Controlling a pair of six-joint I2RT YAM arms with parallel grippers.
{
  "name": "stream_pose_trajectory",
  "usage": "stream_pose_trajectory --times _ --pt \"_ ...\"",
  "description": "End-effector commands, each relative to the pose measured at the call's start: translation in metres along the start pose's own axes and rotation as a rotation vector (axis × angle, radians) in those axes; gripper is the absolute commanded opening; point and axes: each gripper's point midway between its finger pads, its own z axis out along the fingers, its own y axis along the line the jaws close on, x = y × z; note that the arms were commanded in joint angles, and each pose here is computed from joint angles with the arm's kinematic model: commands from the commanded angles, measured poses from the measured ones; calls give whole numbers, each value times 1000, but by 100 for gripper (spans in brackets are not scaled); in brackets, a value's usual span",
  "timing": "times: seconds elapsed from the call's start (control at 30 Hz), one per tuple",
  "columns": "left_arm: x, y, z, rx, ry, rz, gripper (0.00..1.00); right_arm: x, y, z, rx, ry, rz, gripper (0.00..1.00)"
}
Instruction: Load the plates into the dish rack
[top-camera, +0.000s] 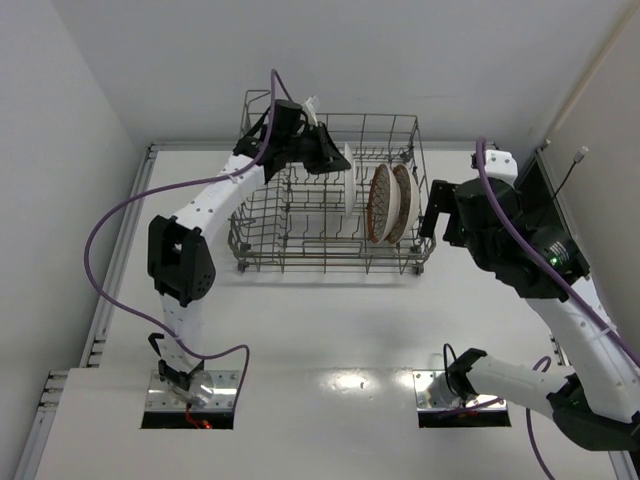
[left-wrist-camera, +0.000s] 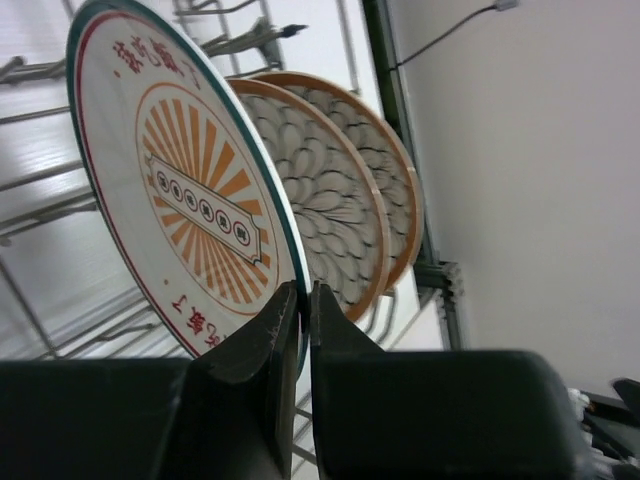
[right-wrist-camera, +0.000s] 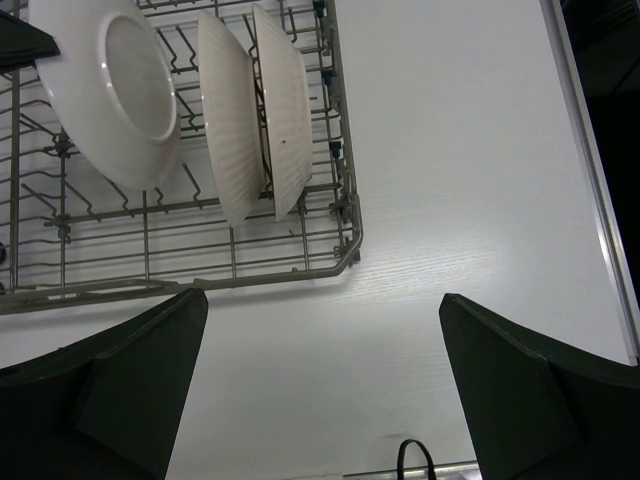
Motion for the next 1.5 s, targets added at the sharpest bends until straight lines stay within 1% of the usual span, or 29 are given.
stream_pose_trajectory --times 0.0,0.1,0.17,0.2,0.23,0.27,0.33,0.47,0.63,0.67,0.73,0.8,0.9,1.1,1.17,1.2,1.23,1.4,1.43,1.47 --pt "-12 -54 -18 125 -84 47 0 -6 -1 1 11 -19 15 100" --pt "-31 -74 -31 150 -161 70 0 -6 -1 1 11 -19 14 100" --pt "-39 -86 -38 172 -181 76 0 -6 -1 1 11 -19 14 100" --pt "-39 -86 -38 174 -180 61 0 -5 1 1 2 -14 14 100" --pt "-39 -100 -43 200 -190 68 0 -5 1 1 2 -14 14 100" --pt "-41 -98 -42 191 -201 66 0 -5 1 1 2 -14 14 100" --pt "-34 -108 -43 203 -197 75 0 -4 2 3 5 -7 9 100" --pt "-41 -128 -52 224 -241 94 0 -3 4 3 -3 -3 9 100" --pt "-43 -131 -56 224 -254 96 0 -3 4 3 -3 -3 9 100" --pt "-36 -130 -52 221 -238 93 0 -3 4 3 -3 -3 9 100" --pt "-35 -142 -62 243 -261 116 0 -3 4 3 -3 -3 9 100" --pt "-37 -143 -64 248 -278 120 0 -3 4 3 -3 -3 9 100" --pt "-29 -140 -60 234 -254 113 0 -3 4 3 -3 -3 9 100" --pt "-24 -123 -56 182 -252 102 0 3 4 4 -4 15 -1 100" --pt "-19 -112 -50 151 -240 88 0 3 4 4 -4 15 -1 100" --pt "-15 -115 -52 157 -234 91 0 5 3 5 0 22 -7 100" --pt "-9 -103 -45 128 -222 79 0 5 3 6 0 22 -7 100" --pt "4 -87 -41 113 -208 72 0 5 3 6 0 22 -7 100" --pt "12 -74 -34 92 -189 62 0 4 2 3 -4 15 -2 100" --pt "16 -72 -32 96 -175 50 0 4 2 3 -4 15 -1 100"
